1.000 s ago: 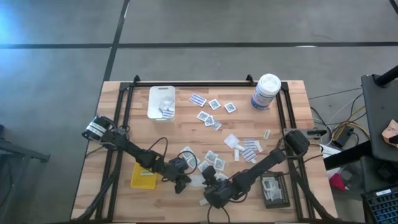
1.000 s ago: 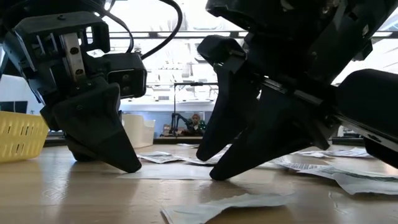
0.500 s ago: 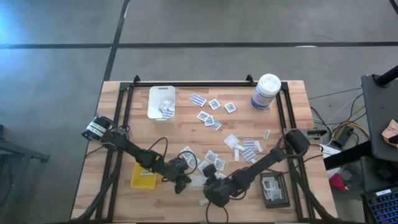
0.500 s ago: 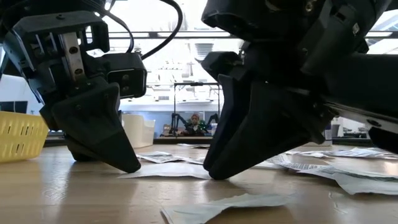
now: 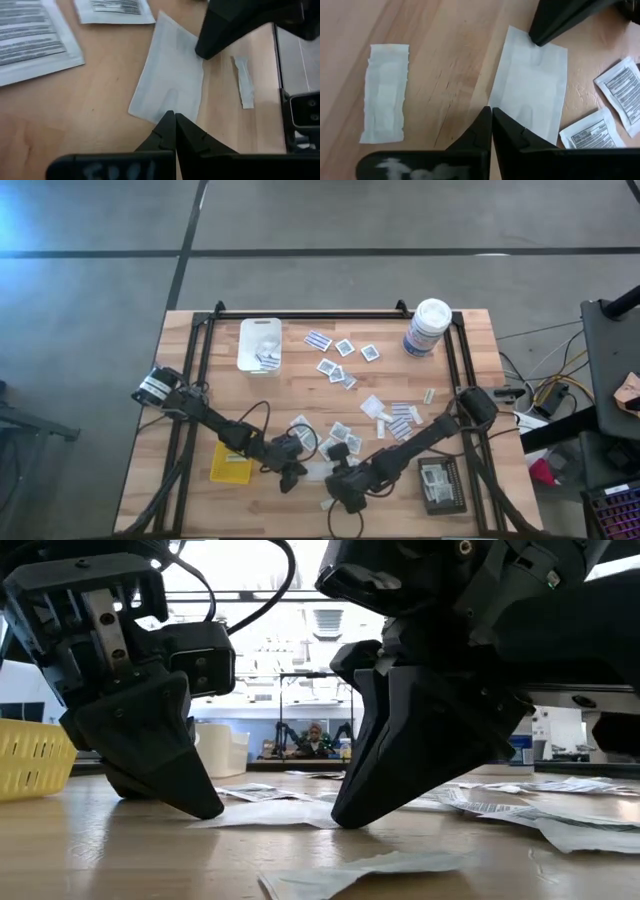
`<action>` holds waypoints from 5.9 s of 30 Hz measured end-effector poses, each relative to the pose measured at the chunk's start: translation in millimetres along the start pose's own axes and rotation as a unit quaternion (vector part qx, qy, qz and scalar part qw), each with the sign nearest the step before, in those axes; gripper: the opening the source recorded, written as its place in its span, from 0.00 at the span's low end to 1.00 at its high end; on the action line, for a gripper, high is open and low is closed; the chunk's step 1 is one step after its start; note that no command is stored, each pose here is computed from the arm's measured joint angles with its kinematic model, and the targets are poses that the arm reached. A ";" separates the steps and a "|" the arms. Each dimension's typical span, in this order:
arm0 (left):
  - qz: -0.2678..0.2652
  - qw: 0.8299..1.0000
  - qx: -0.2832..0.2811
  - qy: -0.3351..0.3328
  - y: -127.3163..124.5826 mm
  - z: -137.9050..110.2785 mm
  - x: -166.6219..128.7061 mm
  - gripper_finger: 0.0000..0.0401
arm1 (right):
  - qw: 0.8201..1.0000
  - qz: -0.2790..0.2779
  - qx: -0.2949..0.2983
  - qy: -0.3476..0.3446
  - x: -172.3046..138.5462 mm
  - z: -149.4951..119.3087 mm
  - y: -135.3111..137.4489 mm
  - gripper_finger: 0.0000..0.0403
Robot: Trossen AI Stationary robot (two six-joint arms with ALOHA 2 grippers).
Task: Pick & Place First Aid Supplies
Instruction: Put the blue bandage into the white bin
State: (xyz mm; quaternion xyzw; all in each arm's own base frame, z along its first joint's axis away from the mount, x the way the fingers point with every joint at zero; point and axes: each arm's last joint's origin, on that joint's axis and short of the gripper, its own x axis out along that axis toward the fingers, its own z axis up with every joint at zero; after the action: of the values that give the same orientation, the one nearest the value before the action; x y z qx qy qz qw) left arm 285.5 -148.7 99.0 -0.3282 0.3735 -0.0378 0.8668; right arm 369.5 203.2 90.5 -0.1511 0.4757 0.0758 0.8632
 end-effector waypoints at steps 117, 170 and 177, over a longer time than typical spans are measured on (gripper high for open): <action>0.172 0.862 0.473 -0.062 -27.0 10.6 -0.4 0.00 | 0.959 0.022 0.277 -0.058 -46.8 38.1 -32.7 0.11; 0.233 0.919 0.209 -0.239 28.6 42.2 -190.6 0.00 | 0.937 -0.064 0.344 -0.018 -122.3 13.1 -6.3 0.15; 0.265 0.909 0.121 -0.297 55.4 48.9 -206.3 0.00 | 0.937 -0.064 0.344 -0.019 -122.2 13.3 -6.4 0.15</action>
State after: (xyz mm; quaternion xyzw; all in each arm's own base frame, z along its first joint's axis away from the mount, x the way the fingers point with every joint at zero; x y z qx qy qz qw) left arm 160.3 -14.8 219.1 -0.1059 0.1643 0.2483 0.9488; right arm 316.3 203.2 201.6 0.1266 0.4459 -0.1447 0.8742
